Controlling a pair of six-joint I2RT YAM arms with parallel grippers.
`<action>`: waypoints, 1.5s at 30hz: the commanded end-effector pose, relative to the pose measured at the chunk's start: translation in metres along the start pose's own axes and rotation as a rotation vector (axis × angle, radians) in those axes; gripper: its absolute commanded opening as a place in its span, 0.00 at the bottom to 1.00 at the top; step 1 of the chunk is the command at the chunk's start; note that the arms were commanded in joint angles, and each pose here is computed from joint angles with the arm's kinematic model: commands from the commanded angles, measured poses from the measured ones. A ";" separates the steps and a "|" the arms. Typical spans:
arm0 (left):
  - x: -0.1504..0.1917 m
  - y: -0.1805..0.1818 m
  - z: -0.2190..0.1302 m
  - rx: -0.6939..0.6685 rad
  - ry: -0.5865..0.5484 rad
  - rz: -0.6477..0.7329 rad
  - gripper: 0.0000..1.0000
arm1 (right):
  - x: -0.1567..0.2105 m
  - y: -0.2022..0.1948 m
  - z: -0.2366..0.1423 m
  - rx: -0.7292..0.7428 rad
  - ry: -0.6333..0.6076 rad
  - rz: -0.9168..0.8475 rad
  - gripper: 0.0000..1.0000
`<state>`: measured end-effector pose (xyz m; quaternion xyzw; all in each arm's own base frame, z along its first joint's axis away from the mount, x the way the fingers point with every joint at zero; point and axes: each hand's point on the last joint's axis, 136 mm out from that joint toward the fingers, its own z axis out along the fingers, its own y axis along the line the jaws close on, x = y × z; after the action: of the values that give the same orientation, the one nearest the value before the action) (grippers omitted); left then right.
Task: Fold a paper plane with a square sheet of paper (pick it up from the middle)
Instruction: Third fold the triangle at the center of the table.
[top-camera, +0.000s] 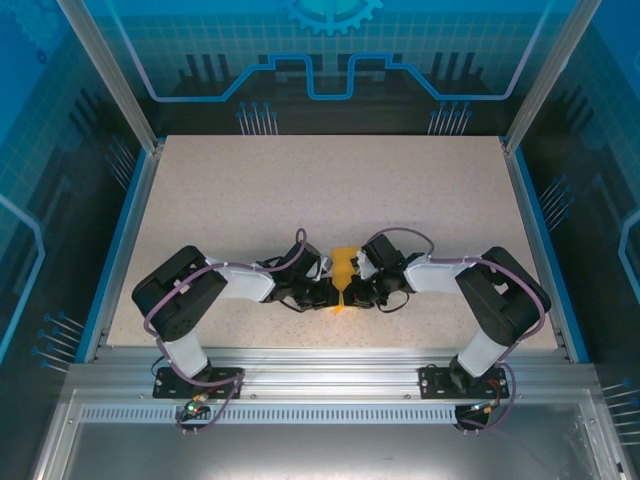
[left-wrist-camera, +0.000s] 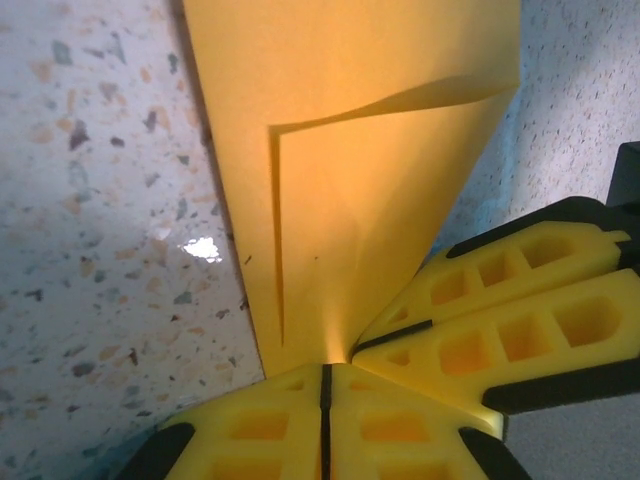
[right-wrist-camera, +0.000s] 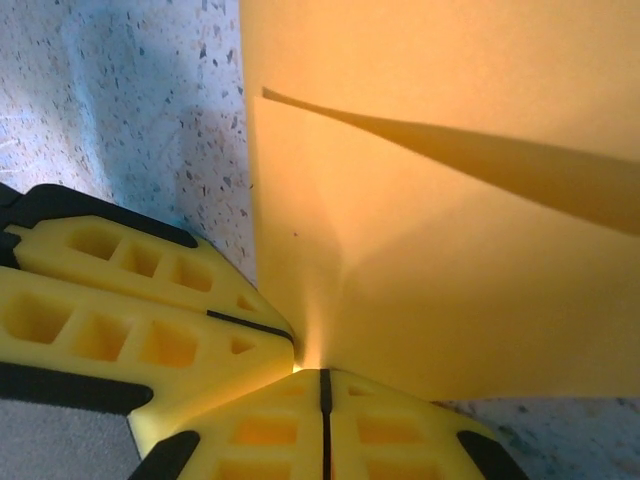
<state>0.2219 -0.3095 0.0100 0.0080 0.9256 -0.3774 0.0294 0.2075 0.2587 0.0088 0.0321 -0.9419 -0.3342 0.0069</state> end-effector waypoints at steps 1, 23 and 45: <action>0.036 0.065 0.007 -0.247 0.093 -0.076 0.09 | -0.013 -0.021 0.000 0.061 -0.037 0.047 0.08; 0.054 0.090 0.009 -0.324 0.141 -0.079 0.06 | -0.057 -0.075 -0.041 0.086 -0.116 0.201 0.11; 0.047 0.079 0.009 -0.302 0.135 -0.062 0.07 | -0.059 -0.023 -0.066 -0.026 -0.196 0.063 0.13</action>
<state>0.2234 -0.3139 0.0094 0.0235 0.9272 -0.3721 0.0366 0.2826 0.1929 0.0483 -0.0419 -0.9341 -0.3442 -0.0848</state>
